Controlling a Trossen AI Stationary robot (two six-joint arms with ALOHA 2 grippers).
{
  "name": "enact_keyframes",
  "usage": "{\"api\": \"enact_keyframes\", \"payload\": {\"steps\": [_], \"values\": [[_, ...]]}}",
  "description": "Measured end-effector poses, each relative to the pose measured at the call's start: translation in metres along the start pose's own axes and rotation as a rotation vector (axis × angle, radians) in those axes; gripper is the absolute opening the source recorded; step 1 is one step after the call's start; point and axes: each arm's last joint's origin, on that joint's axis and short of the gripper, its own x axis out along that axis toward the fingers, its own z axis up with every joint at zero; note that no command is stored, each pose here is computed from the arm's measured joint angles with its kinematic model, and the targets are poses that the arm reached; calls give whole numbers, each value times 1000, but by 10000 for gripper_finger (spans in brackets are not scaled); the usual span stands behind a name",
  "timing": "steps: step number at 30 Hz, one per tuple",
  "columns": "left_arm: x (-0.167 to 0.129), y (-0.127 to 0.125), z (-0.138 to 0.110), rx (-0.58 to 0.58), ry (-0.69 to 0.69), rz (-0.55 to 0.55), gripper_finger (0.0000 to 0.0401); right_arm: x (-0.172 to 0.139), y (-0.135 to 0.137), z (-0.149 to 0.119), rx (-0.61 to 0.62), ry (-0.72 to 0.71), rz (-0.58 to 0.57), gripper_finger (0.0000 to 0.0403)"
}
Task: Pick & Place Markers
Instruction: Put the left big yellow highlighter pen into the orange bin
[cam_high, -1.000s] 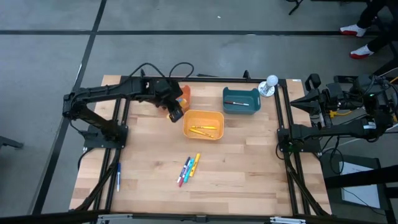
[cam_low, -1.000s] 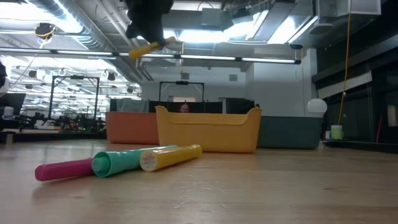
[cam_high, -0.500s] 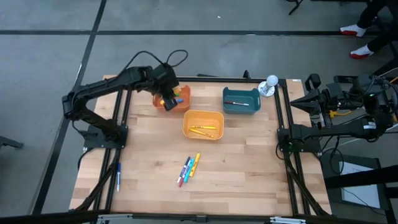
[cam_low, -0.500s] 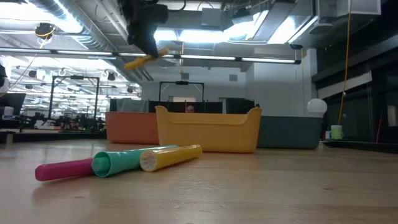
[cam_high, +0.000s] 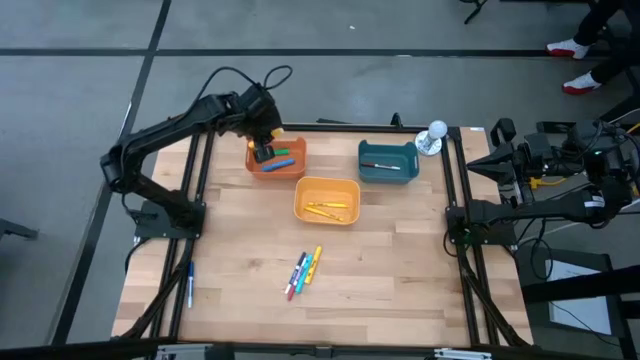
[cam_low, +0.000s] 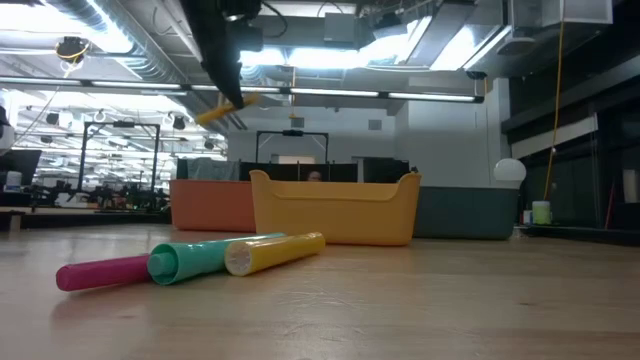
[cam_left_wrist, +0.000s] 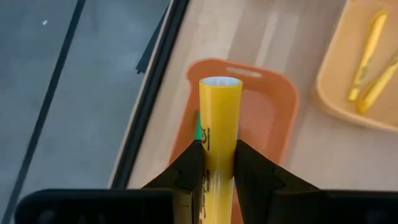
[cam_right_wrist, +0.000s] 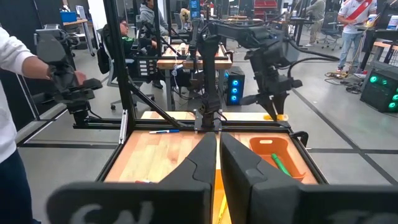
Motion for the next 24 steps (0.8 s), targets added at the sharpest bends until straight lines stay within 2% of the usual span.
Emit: {"api": "enact_keyframes", "payload": {"steps": [15, 24], "values": [[54, 25, 1, 0, 113, -2, 63, 0, 0, 0, 0, 0, 0, 23], [93, 31, -3, 19, 218, -41, 63, 0, 0, 0, 0, 0, 0, 23]]}}
